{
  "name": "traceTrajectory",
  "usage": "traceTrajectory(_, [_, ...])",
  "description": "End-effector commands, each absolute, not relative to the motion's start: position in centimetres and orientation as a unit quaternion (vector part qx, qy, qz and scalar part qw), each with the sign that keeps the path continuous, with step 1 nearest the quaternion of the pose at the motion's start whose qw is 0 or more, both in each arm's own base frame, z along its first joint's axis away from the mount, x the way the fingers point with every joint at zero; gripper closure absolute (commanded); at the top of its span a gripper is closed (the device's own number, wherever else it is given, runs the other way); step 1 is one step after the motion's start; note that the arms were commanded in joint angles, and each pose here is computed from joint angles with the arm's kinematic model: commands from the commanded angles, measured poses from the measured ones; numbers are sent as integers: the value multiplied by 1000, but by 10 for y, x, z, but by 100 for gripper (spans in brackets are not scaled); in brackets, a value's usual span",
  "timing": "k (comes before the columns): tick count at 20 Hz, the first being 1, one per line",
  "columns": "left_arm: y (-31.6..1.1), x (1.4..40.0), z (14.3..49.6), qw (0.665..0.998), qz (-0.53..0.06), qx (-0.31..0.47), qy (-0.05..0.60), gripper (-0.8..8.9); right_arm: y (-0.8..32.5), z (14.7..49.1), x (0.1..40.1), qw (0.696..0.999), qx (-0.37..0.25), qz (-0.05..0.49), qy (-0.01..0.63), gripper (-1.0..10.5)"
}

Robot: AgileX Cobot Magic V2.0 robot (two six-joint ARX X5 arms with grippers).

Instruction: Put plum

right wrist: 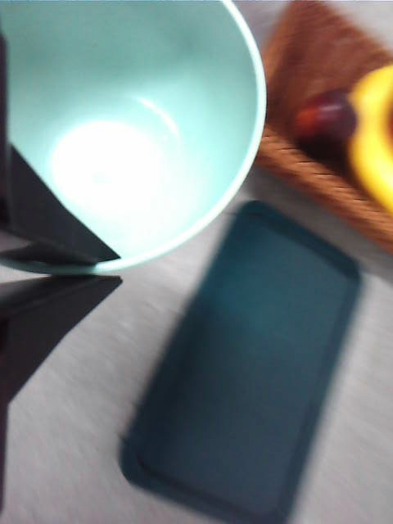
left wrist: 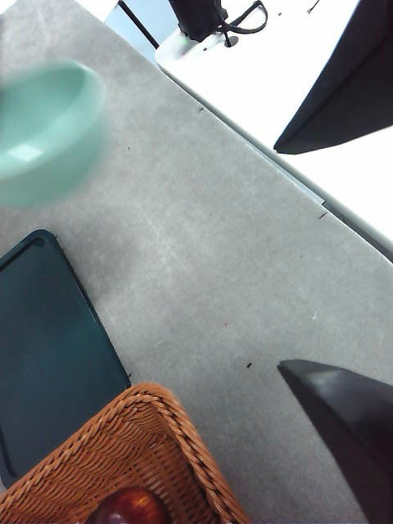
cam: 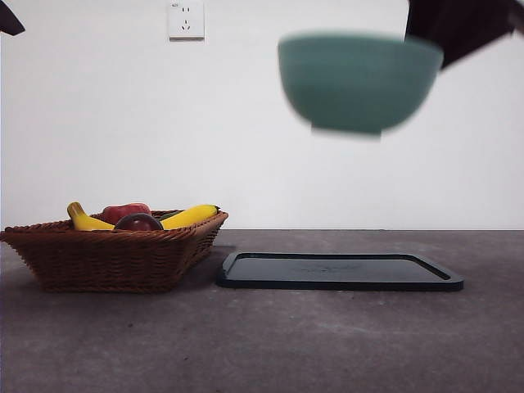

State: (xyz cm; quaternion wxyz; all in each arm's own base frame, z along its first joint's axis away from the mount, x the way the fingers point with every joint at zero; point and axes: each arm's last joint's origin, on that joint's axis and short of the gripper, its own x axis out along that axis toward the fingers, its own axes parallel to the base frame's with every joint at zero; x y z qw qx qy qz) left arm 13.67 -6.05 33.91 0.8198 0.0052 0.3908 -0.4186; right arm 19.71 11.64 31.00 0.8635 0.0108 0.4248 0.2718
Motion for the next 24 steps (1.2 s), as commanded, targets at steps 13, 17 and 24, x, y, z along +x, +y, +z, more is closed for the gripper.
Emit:
traceTrajectory(13, [-62,138,344,821,-427,14,379,413,143,207,200,839,15,265,474,938])
traceTrajectory(17, [-62,138,344,821,-427,14,379,413,148,186,208,827,-3,248,504,938])
traceTrajectory(24, [-62,137,344,821,-427,14,380,413,150,179,210,821,-6,247,515,937])
